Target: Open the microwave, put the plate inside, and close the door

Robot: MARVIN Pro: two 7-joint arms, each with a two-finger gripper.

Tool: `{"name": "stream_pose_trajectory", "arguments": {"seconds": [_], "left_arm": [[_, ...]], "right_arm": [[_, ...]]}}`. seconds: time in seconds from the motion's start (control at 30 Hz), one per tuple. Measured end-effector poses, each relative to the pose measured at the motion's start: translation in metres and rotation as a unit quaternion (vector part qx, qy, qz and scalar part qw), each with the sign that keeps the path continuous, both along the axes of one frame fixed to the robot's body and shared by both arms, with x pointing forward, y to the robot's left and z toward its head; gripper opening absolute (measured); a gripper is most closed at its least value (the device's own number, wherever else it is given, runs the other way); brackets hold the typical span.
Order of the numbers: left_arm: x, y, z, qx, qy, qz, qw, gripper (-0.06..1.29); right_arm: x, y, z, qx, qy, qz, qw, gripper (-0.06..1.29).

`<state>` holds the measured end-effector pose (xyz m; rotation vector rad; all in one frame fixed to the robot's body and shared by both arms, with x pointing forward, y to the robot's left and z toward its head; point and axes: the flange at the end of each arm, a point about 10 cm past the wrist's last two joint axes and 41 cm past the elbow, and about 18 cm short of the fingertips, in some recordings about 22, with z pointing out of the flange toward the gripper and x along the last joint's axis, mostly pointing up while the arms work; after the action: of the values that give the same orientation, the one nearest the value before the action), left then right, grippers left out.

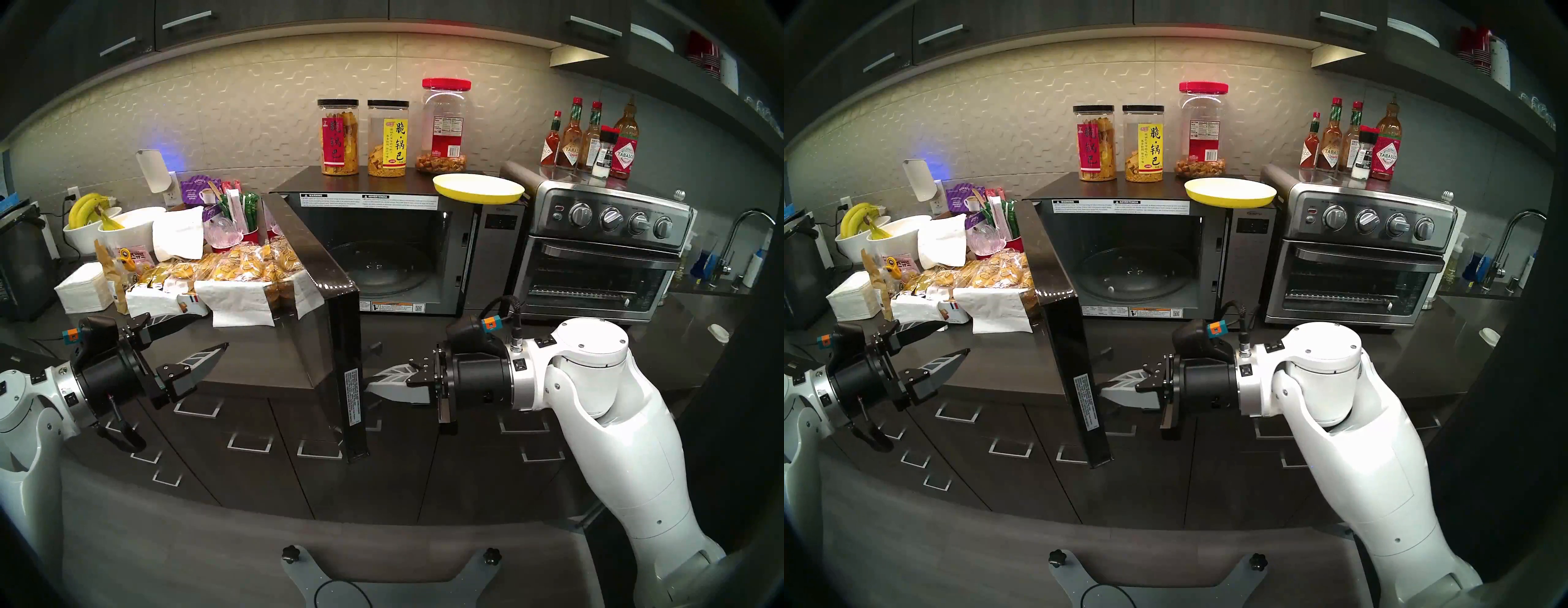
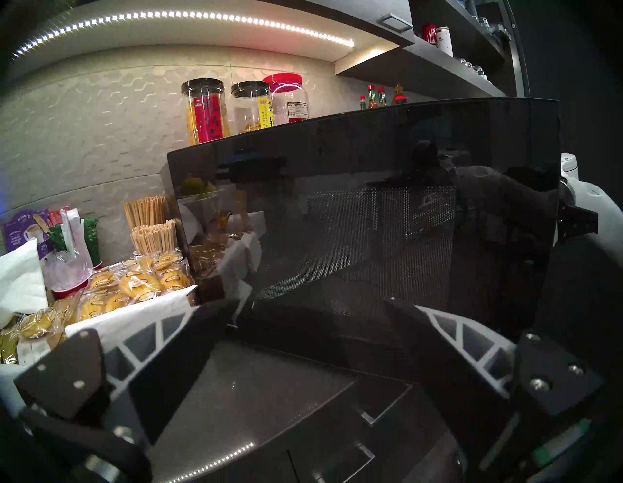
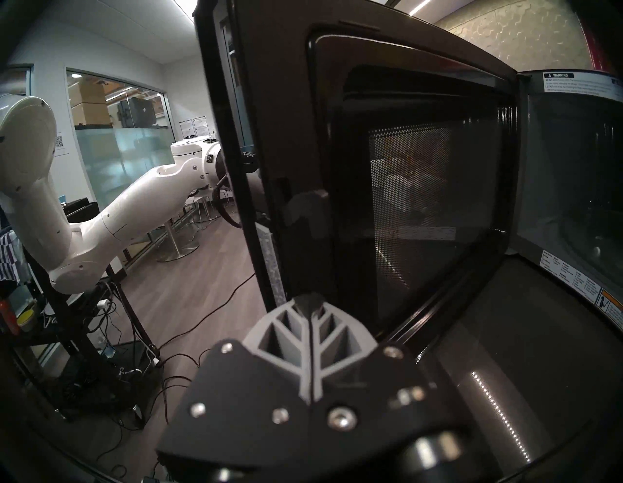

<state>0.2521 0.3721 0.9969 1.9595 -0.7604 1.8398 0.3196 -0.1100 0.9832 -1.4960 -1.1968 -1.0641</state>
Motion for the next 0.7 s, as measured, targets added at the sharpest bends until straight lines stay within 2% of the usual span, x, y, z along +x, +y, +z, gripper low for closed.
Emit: {"name": "stream_pose_trajectory", "arguments": {"seconds": [0.23,0.7], "left_arm": [[-0.001,0.001,-0.001,0.001,0.002,0.000,1.0000,1.22],[-0.001,0.002,-0.001,0.003,0.001,0.001,1.0000,1.22]], "right_arm": [[-0.007,0.003,-0.002,0.000,0.007,0.015,0.9999,-0.03],[-0.031,0.022,-0.017,-0.008,0.019,0.064,0.9978,-0.03]]}}
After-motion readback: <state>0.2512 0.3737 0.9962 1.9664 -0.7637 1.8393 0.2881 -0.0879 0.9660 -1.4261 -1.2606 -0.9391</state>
